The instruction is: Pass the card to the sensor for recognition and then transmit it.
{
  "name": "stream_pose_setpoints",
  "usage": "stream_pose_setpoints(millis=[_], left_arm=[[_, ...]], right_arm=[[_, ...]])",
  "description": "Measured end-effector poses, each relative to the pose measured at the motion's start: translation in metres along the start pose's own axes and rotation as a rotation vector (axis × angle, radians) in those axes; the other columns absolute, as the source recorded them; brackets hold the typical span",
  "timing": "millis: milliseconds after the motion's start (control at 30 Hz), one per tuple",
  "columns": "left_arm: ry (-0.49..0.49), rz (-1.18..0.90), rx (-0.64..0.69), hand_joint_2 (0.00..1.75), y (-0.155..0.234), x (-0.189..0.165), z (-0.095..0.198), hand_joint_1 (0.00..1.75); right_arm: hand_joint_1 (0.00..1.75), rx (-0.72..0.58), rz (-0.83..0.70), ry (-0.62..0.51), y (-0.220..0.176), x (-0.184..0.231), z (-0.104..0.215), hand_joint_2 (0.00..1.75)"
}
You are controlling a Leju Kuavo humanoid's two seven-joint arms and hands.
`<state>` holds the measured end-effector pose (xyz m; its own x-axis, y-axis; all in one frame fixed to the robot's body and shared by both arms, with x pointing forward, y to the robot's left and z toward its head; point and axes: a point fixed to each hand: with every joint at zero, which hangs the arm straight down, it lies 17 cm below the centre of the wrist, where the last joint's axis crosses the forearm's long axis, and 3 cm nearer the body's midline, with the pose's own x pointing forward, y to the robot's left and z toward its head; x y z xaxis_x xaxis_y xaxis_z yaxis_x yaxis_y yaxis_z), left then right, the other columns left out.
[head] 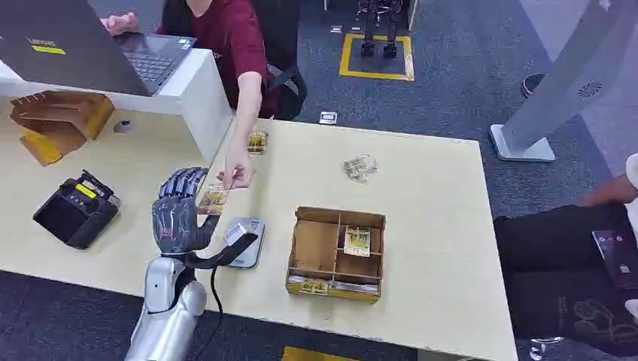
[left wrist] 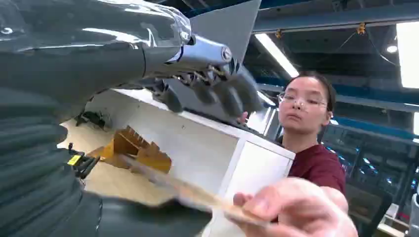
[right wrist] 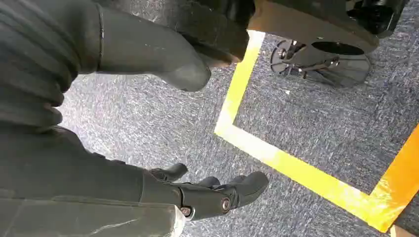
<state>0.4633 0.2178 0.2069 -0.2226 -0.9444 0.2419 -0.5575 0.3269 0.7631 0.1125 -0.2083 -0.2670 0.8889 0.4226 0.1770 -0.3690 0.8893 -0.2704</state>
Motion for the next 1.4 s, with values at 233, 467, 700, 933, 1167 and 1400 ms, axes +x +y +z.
stream_pose_setpoints(millis=[233,467,700,933,1167,1400], left_arm=[[-0.011,0.016,0.003,1.75,0.0,0.002,0.0,1.75],[-0.021,0.044,0.015,1.75,0.002,0.004,-0.002,1.75],[0.051,0.116,0.029,1.75,0.003,-0.007,-0.002,1.75],[0.184,0.355,-0.106,1.75,-0.032,-0.012,-0.001,1.75],[0.209,0.568,-0.322,1.75,-0.073,0.012,0.009,1.75],[0.183,0.639,-0.433,1.75,-0.093,0.028,0.021,1.75]], right_arm=[[0.0,-0.001,0.006,-0.002,0.0,0.001,0.0,1.75],[0.0,-0.002,0.01,-0.009,-0.001,0.003,0.0,1.75],[0.0,-0.002,0.005,-0.009,-0.001,0.004,0.0,1.75],[0.0,-0.003,-0.009,-0.012,-0.001,0.004,0.0,1.75],[0.0,-0.002,-0.021,-0.014,-0.001,0.005,0.0,1.75],[0.0,-0.01,-0.033,-0.017,-0.002,0.004,0.0,1.75]])
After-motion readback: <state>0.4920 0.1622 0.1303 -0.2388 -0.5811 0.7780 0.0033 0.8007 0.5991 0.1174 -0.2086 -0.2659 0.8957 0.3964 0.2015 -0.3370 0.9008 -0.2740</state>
